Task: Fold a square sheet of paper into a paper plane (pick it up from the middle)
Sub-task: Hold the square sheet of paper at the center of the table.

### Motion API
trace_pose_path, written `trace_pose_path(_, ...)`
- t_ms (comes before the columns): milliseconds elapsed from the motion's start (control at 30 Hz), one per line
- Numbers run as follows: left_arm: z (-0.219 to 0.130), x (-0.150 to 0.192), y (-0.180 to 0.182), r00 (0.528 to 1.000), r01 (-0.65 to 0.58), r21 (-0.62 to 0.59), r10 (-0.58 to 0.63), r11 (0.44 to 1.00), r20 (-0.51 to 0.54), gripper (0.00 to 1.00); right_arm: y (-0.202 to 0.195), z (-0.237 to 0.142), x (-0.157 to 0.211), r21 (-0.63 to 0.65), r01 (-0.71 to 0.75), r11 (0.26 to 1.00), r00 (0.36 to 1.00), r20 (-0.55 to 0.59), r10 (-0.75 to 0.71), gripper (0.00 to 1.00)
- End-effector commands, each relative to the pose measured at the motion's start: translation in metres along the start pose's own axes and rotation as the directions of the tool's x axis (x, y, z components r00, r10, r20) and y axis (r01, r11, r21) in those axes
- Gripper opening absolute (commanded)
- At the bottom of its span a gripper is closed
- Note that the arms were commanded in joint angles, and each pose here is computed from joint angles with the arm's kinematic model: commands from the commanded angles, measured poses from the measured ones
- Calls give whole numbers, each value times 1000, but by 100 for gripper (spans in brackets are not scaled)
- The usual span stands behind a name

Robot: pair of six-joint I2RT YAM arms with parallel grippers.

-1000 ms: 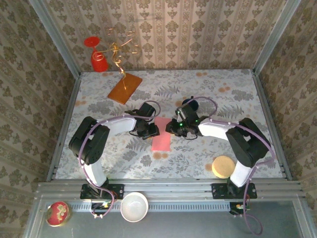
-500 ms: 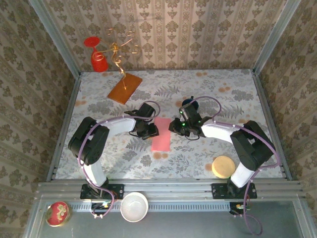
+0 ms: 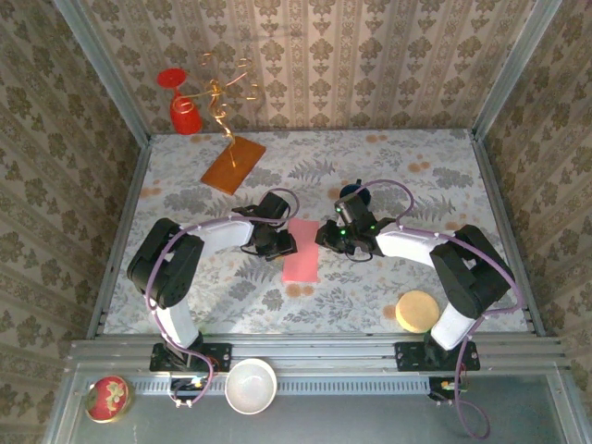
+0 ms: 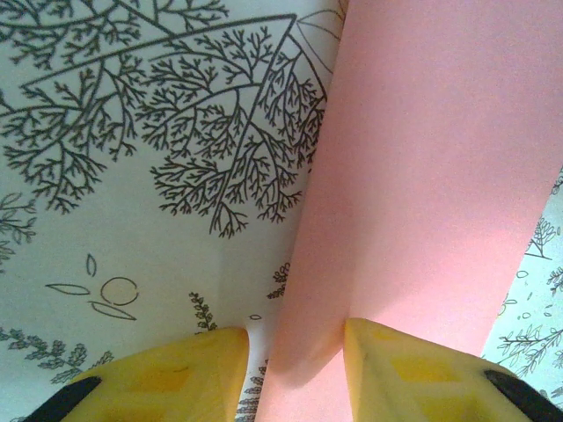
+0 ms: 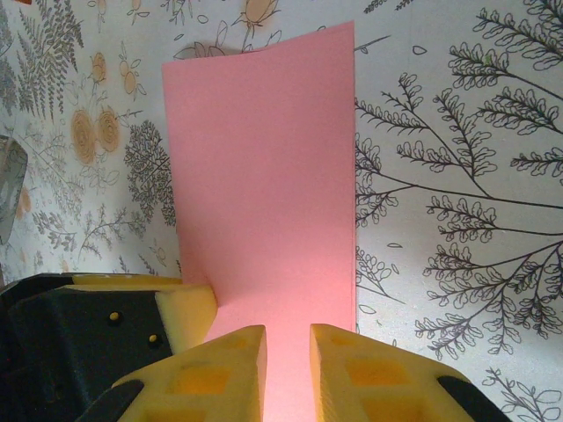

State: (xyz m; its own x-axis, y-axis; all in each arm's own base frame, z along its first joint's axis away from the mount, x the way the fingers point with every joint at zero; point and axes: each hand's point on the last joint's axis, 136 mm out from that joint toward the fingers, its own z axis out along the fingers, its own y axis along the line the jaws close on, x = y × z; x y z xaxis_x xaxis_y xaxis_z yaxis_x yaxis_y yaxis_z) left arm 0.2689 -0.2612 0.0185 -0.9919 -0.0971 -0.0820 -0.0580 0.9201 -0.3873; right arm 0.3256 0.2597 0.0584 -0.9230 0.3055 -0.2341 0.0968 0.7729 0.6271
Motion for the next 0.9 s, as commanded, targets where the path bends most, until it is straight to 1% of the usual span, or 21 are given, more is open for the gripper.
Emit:
trace_pose_path(0, 28, 37, 40, 988, 52, -127, -70, 991, -138, 37, -5, 3, 3, 0, -8, 1000, 1000, -12, 8, 23)
trace_pose_path(667, 34, 44, 44, 983, 58, -131, -79, 990, -168, 38, 15, 28, 22, -78, 20, 997, 990, -140, -31, 17)
trace_pose_path(867, 35, 44, 44, 983, 55, -134, -77, 990, -169, 38, 15, 37, 24, -81, 19, 997, 985, -167, -32, 16)
